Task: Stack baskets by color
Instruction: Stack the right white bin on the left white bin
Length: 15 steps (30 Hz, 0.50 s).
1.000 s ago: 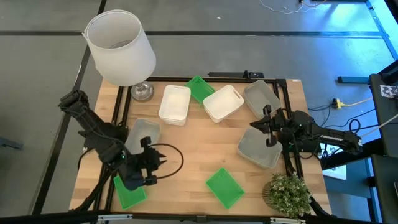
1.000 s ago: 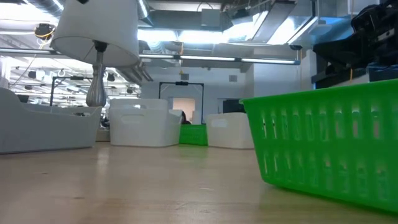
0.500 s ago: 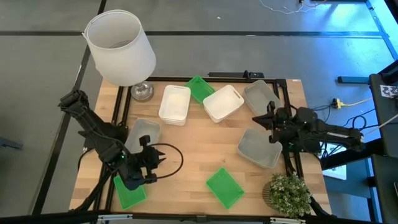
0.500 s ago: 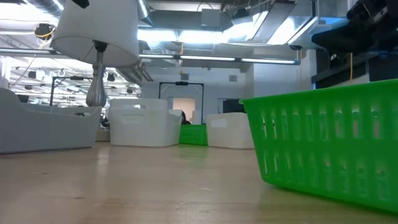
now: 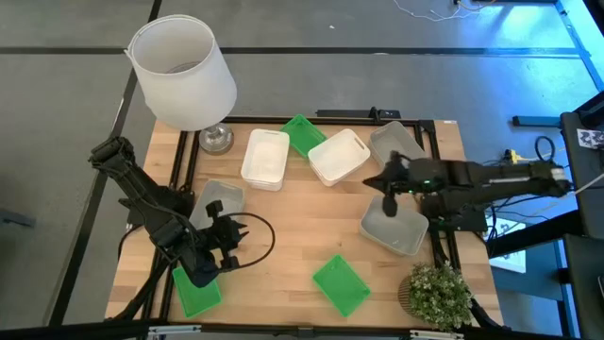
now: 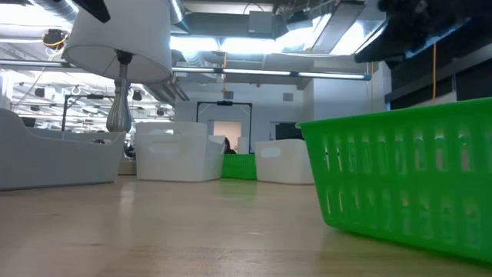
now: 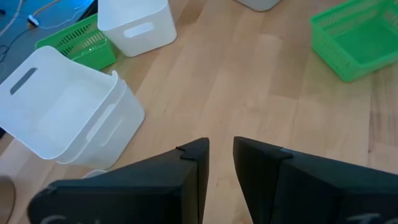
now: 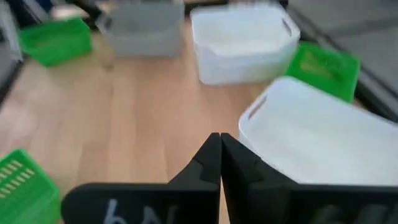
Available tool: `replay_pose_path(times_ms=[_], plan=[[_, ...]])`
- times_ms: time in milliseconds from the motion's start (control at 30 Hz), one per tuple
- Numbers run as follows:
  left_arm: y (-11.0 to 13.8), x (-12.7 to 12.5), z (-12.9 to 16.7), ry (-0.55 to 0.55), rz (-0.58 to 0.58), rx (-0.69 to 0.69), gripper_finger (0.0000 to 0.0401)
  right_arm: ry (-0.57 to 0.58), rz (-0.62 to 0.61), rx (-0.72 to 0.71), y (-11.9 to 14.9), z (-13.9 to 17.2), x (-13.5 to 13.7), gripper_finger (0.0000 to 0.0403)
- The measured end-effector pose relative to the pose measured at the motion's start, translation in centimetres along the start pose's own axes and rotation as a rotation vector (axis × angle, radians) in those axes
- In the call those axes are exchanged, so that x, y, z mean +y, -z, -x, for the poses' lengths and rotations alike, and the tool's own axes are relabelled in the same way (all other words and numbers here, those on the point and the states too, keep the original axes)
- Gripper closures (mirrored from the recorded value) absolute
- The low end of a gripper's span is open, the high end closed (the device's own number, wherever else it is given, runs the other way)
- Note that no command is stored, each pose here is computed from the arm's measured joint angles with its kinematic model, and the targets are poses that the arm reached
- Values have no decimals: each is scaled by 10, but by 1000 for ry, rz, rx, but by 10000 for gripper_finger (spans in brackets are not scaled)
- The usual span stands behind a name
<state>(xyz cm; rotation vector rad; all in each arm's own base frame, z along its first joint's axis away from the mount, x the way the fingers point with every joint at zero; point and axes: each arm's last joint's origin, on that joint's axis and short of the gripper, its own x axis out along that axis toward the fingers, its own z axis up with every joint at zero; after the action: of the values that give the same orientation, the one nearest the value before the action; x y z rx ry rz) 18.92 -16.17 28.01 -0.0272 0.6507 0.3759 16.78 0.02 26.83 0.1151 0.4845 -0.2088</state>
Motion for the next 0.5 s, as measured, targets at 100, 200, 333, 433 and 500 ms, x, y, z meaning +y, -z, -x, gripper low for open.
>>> replay_pose_path(times_ms=[100, 200, 333, 433, 500], plan=[[0, 0, 0, -2, -3, 2, 336, 67, -61, 86, -22, -11, 6, 397], [0, 0, 0, -4, -7, 3, 336, 123, -105, 196, -40, -22, 10, 379], [1, 1, 0, -6, -11, 5, 336, 160, -136, 288, -61, -35, 15, 340], [1, 1, 0, -6, -13, 5, 336, 175, -147, 330, -72, -48, 19, 302], [1, 1, 0, -7, -23, 6, 336, 178, -167, 350, -78, -57, 22, 275]])
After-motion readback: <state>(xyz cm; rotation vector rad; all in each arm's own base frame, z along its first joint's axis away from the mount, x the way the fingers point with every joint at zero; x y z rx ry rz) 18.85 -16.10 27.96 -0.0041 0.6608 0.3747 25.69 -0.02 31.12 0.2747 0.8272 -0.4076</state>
